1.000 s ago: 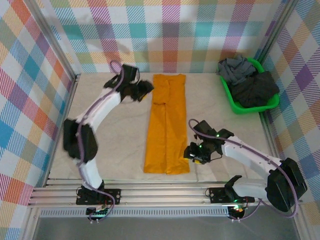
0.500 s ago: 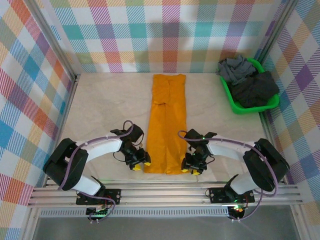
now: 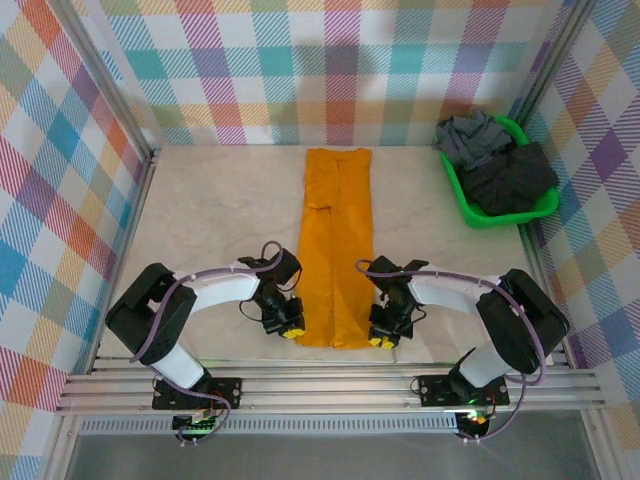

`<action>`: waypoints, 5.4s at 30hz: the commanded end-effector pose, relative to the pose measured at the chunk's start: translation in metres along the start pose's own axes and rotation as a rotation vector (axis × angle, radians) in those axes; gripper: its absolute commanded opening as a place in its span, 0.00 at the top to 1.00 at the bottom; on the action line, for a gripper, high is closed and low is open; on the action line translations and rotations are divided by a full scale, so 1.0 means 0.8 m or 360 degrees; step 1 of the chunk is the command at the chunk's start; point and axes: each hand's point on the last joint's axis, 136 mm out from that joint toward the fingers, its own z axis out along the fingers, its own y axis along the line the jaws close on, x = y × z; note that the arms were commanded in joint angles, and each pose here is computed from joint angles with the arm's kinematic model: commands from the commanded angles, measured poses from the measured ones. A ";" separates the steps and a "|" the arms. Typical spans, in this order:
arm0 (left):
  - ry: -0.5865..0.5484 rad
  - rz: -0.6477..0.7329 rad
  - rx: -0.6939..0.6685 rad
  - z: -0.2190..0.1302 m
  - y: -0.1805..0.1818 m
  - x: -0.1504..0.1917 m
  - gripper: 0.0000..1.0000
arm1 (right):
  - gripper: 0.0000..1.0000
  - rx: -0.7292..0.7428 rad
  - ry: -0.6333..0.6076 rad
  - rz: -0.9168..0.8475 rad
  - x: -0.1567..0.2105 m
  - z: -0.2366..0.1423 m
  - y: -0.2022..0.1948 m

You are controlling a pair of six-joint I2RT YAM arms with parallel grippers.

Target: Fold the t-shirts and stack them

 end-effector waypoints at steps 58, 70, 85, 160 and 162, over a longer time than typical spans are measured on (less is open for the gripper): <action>-0.0786 -0.0713 0.0474 -0.129 -0.044 -0.258 0.51 | 0.41 -0.0571 -0.0573 0.0172 -0.261 -0.176 0.099; -0.0684 -0.0741 0.0520 -0.075 -0.057 -0.289 0.61 | 0.48 -0.0693 -0.0325 0.0424 -0.250 -0.093 0.100; -0.0573 -0.0630 0.0490 -0.075 -0.055 -0.207 1.00 | 1.00 -0.0619 -0.0451 0.0381 -0.229 -0.124 0.086; -0.1020 -0.1289 0.0592 -0.056 -0.148 -0.272 0.99 | 0.45 -0.1007 -0.0865 -0.0059 -0.112 -0.299 0.054; -0.1044 -0.1306 0.0604 -0.083 -0.112 -0.295 1.00 | 0.46 -0.1009 -0.0861 -0.0053 -0.112 -0.300 0.054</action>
